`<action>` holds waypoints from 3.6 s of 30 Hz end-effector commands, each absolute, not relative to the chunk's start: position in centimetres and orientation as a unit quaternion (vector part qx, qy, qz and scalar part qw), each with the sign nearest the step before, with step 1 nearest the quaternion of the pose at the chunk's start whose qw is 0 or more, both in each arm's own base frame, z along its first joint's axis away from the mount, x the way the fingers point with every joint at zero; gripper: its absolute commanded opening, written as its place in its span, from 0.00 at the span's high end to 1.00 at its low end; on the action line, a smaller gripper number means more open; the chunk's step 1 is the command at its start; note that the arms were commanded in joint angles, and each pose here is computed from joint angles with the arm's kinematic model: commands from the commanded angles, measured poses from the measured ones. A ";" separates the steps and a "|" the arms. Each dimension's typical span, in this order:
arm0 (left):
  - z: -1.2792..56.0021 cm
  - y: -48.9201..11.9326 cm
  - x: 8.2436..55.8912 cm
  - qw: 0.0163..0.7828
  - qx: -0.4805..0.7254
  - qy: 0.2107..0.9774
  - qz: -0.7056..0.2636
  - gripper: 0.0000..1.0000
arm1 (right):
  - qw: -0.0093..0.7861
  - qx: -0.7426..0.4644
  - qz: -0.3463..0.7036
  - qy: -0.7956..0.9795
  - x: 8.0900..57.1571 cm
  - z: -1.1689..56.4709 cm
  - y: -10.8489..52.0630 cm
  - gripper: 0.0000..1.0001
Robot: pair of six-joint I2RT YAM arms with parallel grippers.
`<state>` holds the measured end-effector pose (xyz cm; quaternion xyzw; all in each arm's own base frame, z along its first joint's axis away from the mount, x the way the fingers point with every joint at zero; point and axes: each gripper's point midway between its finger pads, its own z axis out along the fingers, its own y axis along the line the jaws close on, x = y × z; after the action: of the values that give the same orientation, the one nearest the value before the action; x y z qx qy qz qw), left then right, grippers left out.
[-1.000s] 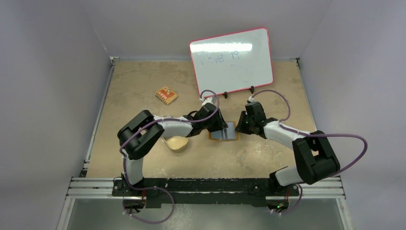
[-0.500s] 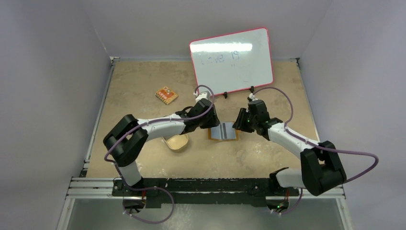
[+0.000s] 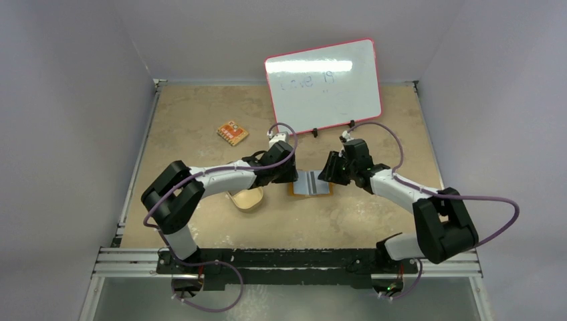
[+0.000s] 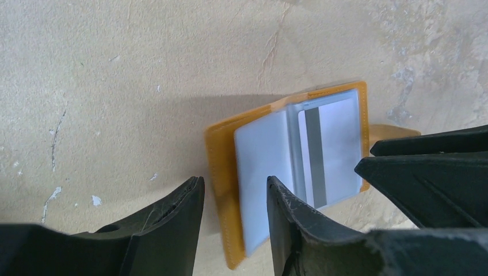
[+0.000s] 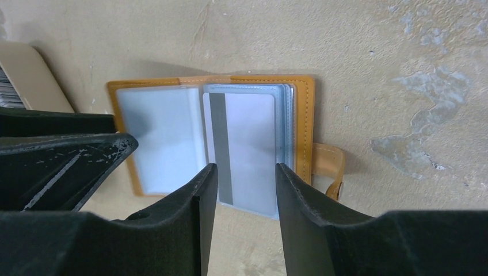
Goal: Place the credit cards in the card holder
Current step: Insert the credit card into the card holder, then turn over the card slot in the card holder.
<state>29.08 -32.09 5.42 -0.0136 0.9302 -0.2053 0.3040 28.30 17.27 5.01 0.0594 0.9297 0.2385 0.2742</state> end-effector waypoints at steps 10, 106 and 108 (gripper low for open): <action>5.2 -31.3 29.2 0.316 0.003 0.929 -0.194 0.56 | 0.272 0.054 0.237 0.931 28.5 3.5 17.3 0.55; 3.3 -33.2 28.8 0.286 -0.002 0.931 -0.226 0.84 | 0.295 0.002 0.362 0.885 27.8 8.0 21.0 0.66; 3.4 -33.2 28.8 0.287 -0.002 0.931 -0.226 0.84 | 0.295 0.003 0.361 0.885 27.8 8.0 20.9 0.68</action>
<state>28.16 -32.23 2.49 0.0038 0.9393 -0.2044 0.2754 27.57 20.61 6.96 0.0091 0.8957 0.3452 0.2802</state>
